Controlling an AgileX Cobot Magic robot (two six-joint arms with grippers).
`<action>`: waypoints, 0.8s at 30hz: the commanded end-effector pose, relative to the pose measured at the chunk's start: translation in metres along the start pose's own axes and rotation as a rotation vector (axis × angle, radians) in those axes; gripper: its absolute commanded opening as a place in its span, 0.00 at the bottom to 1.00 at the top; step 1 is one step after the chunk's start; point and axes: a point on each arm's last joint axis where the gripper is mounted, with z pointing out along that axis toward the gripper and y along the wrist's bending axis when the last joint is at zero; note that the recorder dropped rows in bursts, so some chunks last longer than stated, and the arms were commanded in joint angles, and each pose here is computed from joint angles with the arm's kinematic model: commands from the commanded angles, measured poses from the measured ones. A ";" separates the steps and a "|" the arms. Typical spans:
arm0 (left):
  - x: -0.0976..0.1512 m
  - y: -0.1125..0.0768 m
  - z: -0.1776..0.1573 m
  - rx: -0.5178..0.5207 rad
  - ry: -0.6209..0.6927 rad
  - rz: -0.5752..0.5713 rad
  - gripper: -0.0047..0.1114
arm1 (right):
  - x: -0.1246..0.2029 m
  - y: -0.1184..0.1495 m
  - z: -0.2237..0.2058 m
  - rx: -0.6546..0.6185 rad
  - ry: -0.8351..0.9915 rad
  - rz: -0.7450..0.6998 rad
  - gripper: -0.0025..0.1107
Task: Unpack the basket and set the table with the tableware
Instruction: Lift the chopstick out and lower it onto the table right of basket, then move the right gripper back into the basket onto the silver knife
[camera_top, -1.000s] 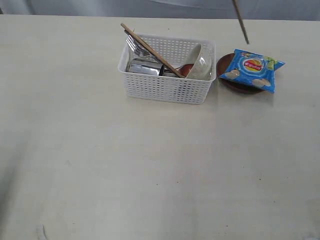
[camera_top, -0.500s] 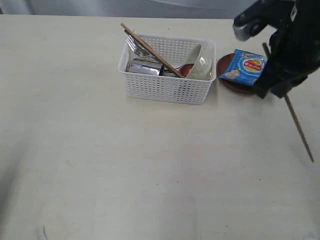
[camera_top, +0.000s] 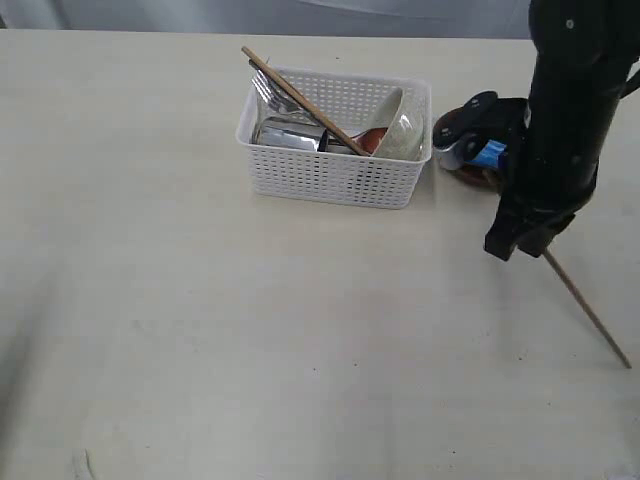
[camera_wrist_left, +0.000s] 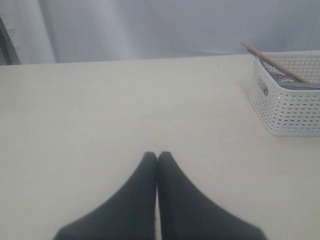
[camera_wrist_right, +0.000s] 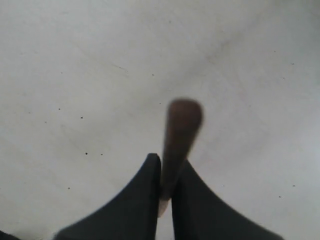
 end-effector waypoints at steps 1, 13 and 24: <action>0.000 0.000 0.000 0.006 -0.005 0.005 0.04 | -0.006 -0.010 0.016 0.061 0.017 0.009 0.02; 0.000 0.000 0.000 0.006 -0.005 0.005 0.04 | -0.017 -0.015 0.019 0.114 -0.080 0.041 0.32; 0.000 0.000 0.000 0.006 -0.005 0.005 0.04 | -0.037 -0.004 -0.101 0.125 -0.505 0.169 0.33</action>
